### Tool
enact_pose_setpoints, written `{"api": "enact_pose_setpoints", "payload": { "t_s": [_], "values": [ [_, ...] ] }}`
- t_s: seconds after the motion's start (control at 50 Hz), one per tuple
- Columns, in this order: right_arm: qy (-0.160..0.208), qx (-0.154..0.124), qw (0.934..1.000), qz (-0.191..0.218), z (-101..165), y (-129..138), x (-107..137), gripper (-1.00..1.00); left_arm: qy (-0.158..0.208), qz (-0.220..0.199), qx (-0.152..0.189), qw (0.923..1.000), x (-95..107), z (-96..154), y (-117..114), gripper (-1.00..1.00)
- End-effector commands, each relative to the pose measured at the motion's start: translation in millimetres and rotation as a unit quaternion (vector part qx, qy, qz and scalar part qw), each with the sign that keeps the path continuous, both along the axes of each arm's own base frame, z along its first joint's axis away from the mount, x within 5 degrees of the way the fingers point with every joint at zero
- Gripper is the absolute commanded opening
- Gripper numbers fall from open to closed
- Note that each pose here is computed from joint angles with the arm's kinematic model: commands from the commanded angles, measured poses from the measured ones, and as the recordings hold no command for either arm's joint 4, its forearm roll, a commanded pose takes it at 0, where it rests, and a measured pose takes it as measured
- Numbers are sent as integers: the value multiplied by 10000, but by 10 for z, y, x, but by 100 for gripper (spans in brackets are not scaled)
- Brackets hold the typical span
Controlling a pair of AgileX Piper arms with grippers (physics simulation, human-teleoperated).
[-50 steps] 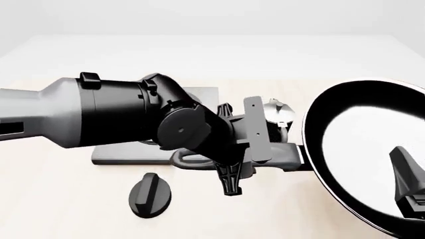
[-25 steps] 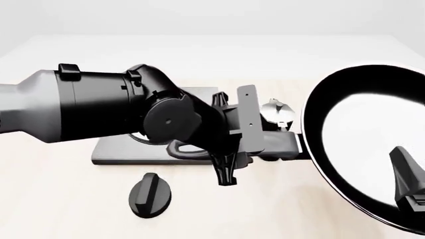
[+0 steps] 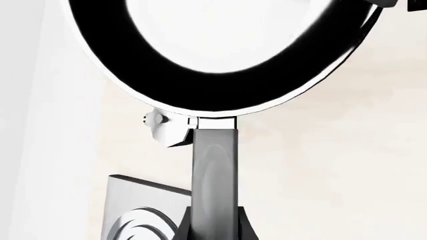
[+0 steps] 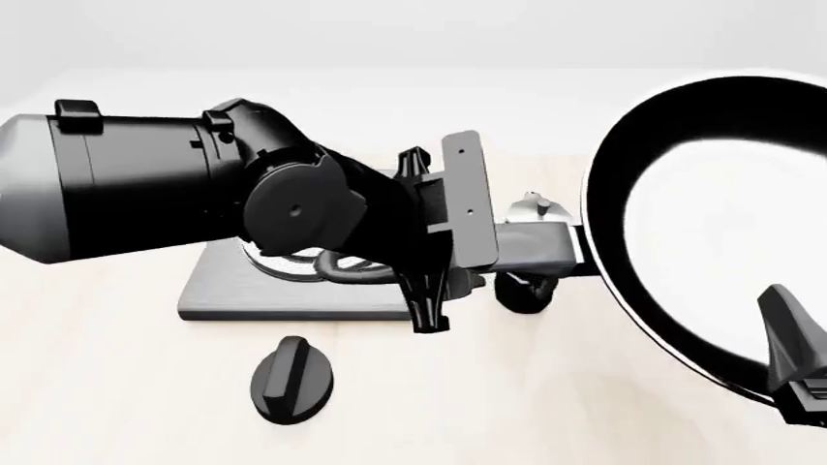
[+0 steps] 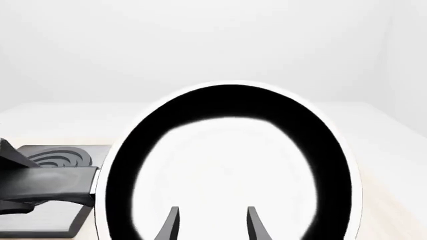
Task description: Put the frying pan on the stove.
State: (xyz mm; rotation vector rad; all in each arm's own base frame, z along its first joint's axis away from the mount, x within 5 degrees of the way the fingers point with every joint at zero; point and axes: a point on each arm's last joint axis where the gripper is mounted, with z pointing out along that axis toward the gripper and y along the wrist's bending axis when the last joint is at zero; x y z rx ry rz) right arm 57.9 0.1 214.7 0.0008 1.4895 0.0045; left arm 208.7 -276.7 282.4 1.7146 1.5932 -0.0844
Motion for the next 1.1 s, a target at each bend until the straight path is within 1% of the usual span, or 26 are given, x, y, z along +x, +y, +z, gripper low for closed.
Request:
{"api": "enact_pose_setpoints", "payload": {
  "t_s": [0.02, 0.06, 0.08, 0.1, 0.12, 0.14, 0.2, 0.32, 0.38, 0.48, 0.52, 0.58, 0.64, 0.66, 0.68, 0.72, 0.8, 0.84, 0.94, 1.06, 1.1],
  "values": [
    [-24, -16, 10000, -14, -3, -1, -13, 100, -159, 113, -396, 9990, 22, 212, 79, -100],
    [-24, -17, 10000, -13, -3, -1, -13, 100, -190, 136, -362, 9991, 51, 195, 109, -100],
    [-24, -19, 10000, -14, -3, -1, -13, 100, -200, 157, -398, 9989, 53, 216, 115, -100],
    [-24, -18, 10000, -14, -3, -1, -13, 100, -188, 128, -465, 9987, 14, 251, 88, -100],
    [-24, -18, 10000, -14, -3, -1, -13, 100, -188, 128, -465, 9987, 14, 251, 88, -100],
    [-24, -17, 10000, -14, -3, -1, -13, 100, -260, 159, -418, 9987, 56, 230, 145, -100],
    [-24, -17, 10000, -15, -3, -2, -13, 100, -234, 179, -423, 9987, 60, 230, 142, -100],
    [-25, -17, 10000, -14, -3, -1, -13, 100, -359, 242, -489, 9979, 91, 281, 216, -100],
    [-24, -18, 10000, -12, -3, -1, -13, 100, -355, 260, -513, 9977, 90, 298, 221, -100],
    [-23, -17, 10000, -13, -3, -1, -13, 100, -451, 329, -487, 9973, 137, 288, 308, -100],
    [-23, -15, 10000, -14, -3, -1, -13, 100, -495, 361, -556, 9966, 133, 331, 333, -100],
    [-23, -18, 10000, -13, -3, -1, -13, 100, -507, 374, -521, 9967, 146, 318, 355, -100],
    [-24, -17, 10000, -13, -3, -1, -13, 100, -578, 413, -562, 9959, 159, 350, 397, -100],
    [-25, -18, 10000, -14, -3, -1, -13, 100, -699, 457, -613, 9946, 176, 384, 458, -100],
    [-23, -17, 10000, -14, -3, -1, -13, 100, -669, 423, -630, 9949, 151, 399, 431, -100],
    [-24, -18, 10000, -14, -3, -1, -13, 100, -727, 512, -613, 9942, 201, 401, 494, -100],
    [-24, -17, 10000, -13, -3, -1, -13, 100, -783, 544, -641, 9934, 213, 420, 523, -100],
    [-23, -17, 10000, -13, -3, -1, -13, 100, -791, 535, -687, 9931, 197, 444, 515, -100],
    [-22, -17, 10000, -14, -3, -1, -13, 100, -889, 693, -778, 9906, 243, 503, 607, -100],
    [-24, -17, 10000, -14, -3, -1, -13, 100, -928, 750, -875, 9890, 238, 565, 634, -100],
    [-24, -17, 10000, -14, -3, -1, -13, 100, -1015, 779, -910, 9876, 241, 593, 676, -100]
  ]
}}
